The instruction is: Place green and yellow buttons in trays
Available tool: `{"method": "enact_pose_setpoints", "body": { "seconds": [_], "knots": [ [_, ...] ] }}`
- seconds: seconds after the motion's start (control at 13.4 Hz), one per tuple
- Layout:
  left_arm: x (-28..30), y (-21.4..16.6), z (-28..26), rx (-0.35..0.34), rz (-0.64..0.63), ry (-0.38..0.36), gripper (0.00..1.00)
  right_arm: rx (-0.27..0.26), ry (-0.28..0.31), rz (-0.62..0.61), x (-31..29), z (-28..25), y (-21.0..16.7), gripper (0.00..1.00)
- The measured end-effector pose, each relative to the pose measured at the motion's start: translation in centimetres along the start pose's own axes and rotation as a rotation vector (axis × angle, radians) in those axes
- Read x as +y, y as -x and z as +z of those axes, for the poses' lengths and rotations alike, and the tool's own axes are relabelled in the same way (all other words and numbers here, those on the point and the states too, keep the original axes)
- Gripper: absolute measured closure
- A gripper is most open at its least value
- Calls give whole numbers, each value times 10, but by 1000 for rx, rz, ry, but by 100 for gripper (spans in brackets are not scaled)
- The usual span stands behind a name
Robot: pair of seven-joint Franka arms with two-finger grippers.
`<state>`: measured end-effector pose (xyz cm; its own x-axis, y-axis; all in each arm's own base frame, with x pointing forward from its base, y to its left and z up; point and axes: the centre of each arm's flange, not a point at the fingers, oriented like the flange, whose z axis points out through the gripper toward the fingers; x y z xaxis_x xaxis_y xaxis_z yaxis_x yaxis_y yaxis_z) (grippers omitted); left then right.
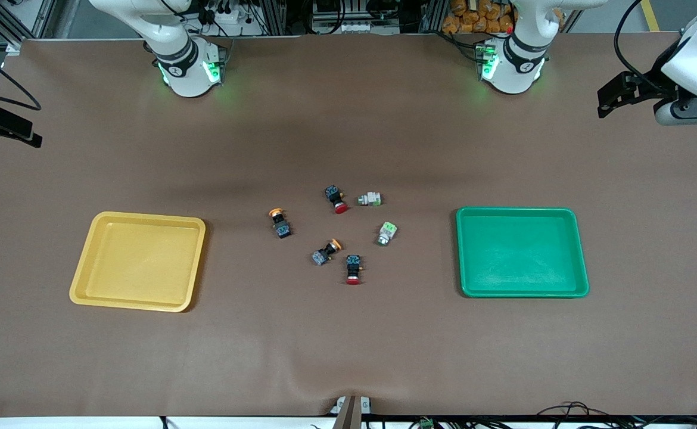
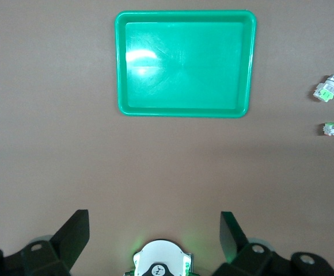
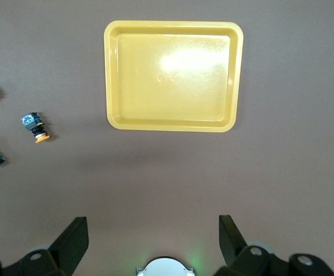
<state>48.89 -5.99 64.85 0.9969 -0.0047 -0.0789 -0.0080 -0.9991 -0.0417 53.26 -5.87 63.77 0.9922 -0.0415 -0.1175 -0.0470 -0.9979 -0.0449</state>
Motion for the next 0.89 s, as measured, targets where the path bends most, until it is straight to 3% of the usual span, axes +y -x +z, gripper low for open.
{"method": "enact_pose_setpoints", "body": {
  "seconds": [0.45,0.89],
  "knots": [
    [1,-4,-9,20,2,3,0,-7,3,-13,-5,1,1,0],
    [3,-17,5,-9,2,1,0,-7,4,-18,-8,1,0,0]
  ]
}}
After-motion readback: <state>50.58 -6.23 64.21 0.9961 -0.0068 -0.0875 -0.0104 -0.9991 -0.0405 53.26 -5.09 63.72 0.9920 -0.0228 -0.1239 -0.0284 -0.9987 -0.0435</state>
